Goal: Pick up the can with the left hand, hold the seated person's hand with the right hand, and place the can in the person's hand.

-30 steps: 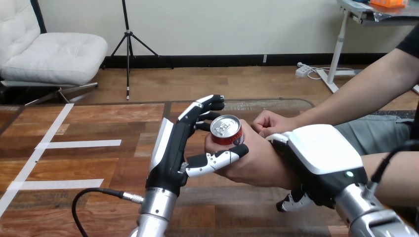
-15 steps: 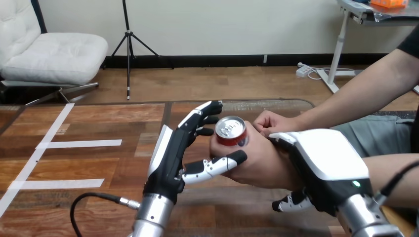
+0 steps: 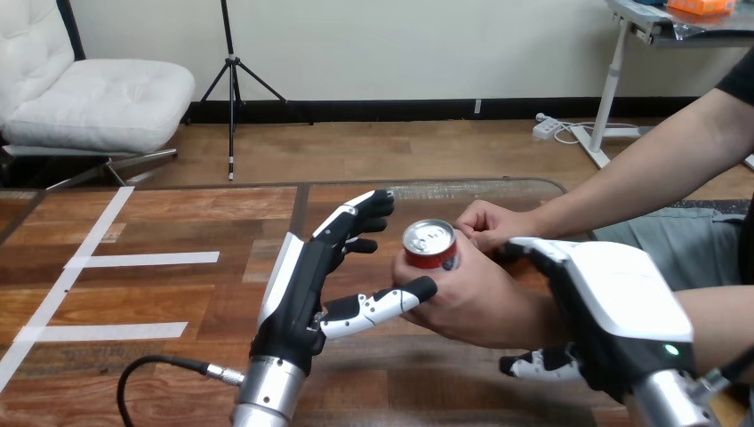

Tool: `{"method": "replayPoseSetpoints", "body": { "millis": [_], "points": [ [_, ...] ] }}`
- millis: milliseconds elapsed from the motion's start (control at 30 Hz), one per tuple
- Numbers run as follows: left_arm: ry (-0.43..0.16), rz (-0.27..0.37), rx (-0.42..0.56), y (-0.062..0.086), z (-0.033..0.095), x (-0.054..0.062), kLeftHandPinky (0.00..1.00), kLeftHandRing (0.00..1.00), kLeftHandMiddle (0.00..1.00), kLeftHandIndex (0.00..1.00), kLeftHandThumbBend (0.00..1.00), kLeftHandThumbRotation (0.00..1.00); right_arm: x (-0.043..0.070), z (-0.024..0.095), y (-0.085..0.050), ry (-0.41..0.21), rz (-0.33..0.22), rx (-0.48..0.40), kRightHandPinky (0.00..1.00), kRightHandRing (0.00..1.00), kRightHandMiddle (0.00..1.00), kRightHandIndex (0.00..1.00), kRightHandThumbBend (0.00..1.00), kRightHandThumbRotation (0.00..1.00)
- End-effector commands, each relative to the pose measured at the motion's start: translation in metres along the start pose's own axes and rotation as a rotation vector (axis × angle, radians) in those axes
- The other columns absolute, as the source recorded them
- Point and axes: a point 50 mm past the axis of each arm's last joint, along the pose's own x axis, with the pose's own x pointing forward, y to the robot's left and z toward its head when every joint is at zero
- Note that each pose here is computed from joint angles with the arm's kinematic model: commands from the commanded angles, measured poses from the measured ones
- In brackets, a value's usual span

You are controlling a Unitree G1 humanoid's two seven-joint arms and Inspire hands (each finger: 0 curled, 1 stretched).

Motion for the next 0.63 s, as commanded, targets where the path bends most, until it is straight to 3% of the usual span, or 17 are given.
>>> {"method": "replayPoseSetpoints", "body": {
  "millis": [0,600],
  "points": [
    [-0.066,0.036,0.003,0.009,0.013,0.009,0.72,0.79,0.81,0.8,0.86,0.35,0.001,0.003,-0.018,-0.014,-0.127,0.026,0.79,0.84,0.82,0.81,0.83,0.02],
    [-0.046,0.052,0.028,0.012,0.011,-0.002,0.72,0.79,0.81,0.8,0.82,0.34,-0.003,-0.004,-0.017,0.008,-0.135,0.033,0.79,0.85,0.82,0.8,0.82,0.04]
  ]
}}
